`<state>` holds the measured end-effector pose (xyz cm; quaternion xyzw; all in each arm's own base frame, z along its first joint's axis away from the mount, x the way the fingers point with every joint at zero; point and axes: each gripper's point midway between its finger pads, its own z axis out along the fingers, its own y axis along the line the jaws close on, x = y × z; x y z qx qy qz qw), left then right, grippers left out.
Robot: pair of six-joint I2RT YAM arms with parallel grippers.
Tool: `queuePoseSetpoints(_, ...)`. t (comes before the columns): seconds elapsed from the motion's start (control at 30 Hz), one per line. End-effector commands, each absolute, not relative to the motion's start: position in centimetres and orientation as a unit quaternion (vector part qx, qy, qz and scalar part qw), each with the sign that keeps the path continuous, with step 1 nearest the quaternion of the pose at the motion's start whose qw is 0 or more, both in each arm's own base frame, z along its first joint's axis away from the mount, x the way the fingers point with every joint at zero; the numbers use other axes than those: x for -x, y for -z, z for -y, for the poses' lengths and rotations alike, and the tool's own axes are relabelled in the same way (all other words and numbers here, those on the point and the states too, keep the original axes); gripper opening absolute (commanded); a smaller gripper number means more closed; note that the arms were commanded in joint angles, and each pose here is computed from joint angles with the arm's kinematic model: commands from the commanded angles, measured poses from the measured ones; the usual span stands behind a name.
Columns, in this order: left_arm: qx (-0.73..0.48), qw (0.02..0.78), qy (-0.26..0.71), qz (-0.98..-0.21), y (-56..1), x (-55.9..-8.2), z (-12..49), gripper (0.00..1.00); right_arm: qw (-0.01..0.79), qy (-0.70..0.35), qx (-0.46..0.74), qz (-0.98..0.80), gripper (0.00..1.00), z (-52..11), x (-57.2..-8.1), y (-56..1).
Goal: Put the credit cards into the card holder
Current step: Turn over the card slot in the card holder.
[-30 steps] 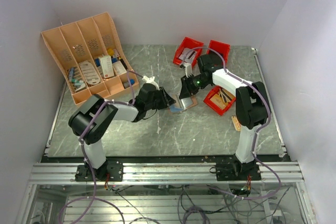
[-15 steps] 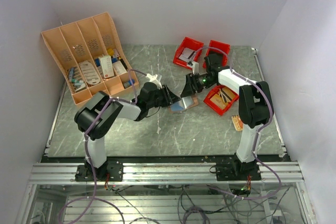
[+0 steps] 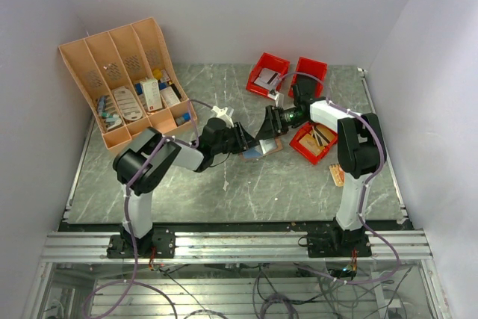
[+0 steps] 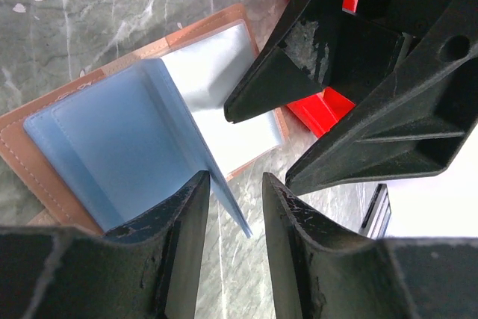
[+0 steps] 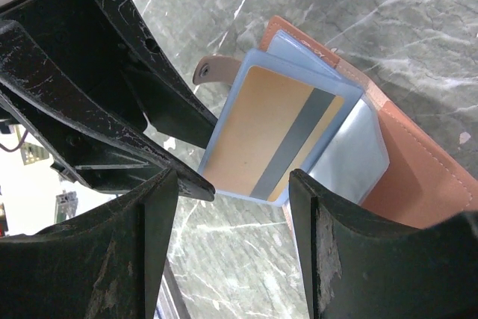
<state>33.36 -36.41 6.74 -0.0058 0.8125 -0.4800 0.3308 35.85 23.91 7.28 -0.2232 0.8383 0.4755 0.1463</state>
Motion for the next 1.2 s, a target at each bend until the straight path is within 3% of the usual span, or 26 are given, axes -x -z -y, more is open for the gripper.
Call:
queuePoseSetpoints(0.0, -0.036, 0.355, 0.532, -0.768, -10.3, -33.5, 38.8, 0.46, 0.147, -0.471, 0.210, -0.844, 0.61, -23.6, -36.4, -6.2)
queuePoseSetpoints(0.93, -0.045, 0.355, 0.601, -0.715, -11.2, -32.6, 40.4, 0.56, 0.138, -0.512, 0.149, -0.835, 0.60, -22.0, -37.1, -6.4)
queuePoseSetpoints(1.17, -0.030, 0.348, 0.581, -0.735, -9.3, -32.9, 39.6, 0.55, 0.127, -0.521, 0.143, -0.832, 0.53, -22.1, -36.9, -6.0)
